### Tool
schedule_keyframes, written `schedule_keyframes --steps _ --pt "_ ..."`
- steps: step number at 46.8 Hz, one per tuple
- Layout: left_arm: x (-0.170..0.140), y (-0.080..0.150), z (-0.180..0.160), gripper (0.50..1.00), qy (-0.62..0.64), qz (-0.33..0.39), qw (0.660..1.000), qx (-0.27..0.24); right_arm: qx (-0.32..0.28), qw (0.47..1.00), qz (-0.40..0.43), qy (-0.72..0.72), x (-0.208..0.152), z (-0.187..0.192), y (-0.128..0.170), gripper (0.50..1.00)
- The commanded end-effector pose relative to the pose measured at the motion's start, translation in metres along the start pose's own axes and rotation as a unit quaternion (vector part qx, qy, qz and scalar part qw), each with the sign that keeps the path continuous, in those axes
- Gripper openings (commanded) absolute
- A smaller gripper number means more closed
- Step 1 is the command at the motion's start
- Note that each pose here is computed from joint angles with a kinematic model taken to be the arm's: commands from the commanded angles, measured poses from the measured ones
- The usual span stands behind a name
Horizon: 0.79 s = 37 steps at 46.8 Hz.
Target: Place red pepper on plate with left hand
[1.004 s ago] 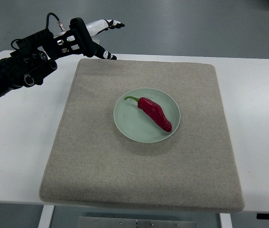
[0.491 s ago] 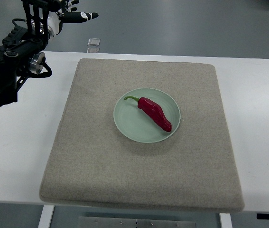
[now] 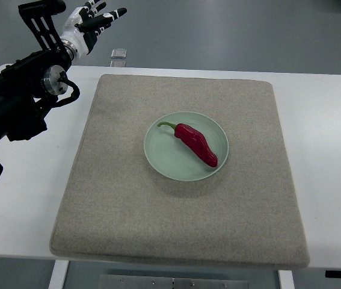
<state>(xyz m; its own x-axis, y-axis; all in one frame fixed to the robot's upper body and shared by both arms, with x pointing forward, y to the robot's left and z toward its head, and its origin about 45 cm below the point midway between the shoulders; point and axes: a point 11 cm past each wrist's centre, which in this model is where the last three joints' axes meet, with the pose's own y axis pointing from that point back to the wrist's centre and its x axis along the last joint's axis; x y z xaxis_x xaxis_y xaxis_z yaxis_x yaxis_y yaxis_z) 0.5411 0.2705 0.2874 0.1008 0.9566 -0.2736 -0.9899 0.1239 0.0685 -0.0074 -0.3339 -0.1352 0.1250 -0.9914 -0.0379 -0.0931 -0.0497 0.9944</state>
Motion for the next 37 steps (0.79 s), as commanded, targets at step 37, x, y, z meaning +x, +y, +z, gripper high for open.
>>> schedule_keyframes --steps 37 --pt "-0.009 0.003 -0.01 0.992 0.056 -0.055 0.997 -0.011 0.0 1.0 0.0 0.0 0.0 0.0 0.0 0.928"
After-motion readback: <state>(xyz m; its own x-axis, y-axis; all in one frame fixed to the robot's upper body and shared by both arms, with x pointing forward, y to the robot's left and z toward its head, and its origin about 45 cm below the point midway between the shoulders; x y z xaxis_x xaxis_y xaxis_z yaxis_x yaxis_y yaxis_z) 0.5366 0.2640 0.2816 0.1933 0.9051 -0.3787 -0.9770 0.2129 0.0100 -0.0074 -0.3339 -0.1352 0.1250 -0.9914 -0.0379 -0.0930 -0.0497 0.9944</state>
